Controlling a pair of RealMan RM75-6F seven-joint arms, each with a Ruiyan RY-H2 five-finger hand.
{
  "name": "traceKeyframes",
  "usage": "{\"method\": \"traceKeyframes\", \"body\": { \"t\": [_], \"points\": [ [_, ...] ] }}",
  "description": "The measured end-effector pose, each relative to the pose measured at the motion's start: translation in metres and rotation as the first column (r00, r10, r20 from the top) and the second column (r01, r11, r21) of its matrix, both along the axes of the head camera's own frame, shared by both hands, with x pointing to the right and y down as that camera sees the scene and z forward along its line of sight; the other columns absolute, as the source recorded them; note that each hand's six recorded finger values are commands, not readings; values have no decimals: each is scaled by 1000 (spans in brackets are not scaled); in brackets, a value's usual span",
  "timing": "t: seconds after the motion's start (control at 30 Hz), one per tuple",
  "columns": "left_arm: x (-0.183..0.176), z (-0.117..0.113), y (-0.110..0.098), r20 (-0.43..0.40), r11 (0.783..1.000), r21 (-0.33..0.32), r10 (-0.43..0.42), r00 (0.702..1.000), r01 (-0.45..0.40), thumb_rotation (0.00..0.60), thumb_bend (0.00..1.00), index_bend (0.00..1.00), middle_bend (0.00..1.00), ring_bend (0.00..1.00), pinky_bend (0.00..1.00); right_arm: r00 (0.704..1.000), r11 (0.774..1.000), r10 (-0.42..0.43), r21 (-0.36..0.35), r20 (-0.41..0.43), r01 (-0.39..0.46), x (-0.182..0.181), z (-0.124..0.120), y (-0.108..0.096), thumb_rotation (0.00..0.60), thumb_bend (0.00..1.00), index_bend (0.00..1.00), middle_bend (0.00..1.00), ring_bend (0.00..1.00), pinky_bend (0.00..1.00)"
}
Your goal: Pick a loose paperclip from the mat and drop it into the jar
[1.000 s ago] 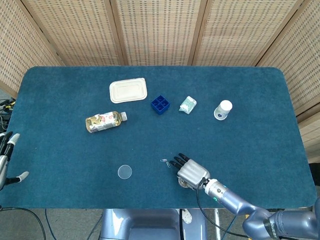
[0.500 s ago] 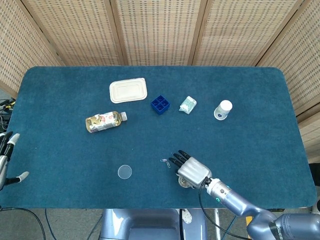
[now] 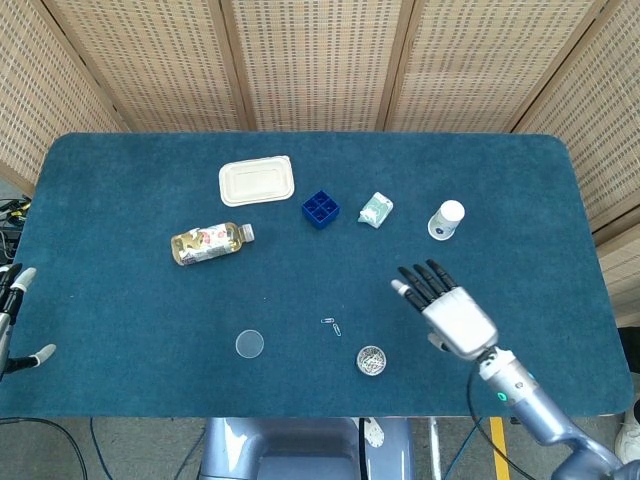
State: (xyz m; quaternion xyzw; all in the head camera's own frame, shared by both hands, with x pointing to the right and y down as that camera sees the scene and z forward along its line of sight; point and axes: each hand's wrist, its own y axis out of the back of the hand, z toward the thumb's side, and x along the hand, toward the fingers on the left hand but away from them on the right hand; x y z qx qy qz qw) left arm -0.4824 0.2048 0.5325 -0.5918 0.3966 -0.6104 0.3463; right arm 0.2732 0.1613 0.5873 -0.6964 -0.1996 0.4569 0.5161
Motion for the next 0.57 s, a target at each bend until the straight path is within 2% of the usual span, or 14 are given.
{"method": "traceKeyframes", "body": {
  "t": [0.13,0.27,0.4,0.57],
  "points": [
    [1,-4,2,-13,1000,19,12,1000,-11,600,5,0,0,0,0,987,986,160,39,16,-161,58,-11,6,600,0,0,0,0,0],
    [4,-11,5,-24,999,40,29,999,-28,600,5,0,0,0,0,959,956,284,83,-1,-283,110,-20,23,600,0,0,0,0,0],
    [7,-16,11,-33,998,53,45,998,-43,600,5,0,0,0,0,946,940,324,125,-29,-318,136,-25,36,600,0,0,0,0,0],
    [8,-19,15,-41,997,55,47,998,-45,600,5,0,0,0,0,939,930,344,149,-23,-337,148,-30,44,600,0,0,0,0,0]
  ]
}}
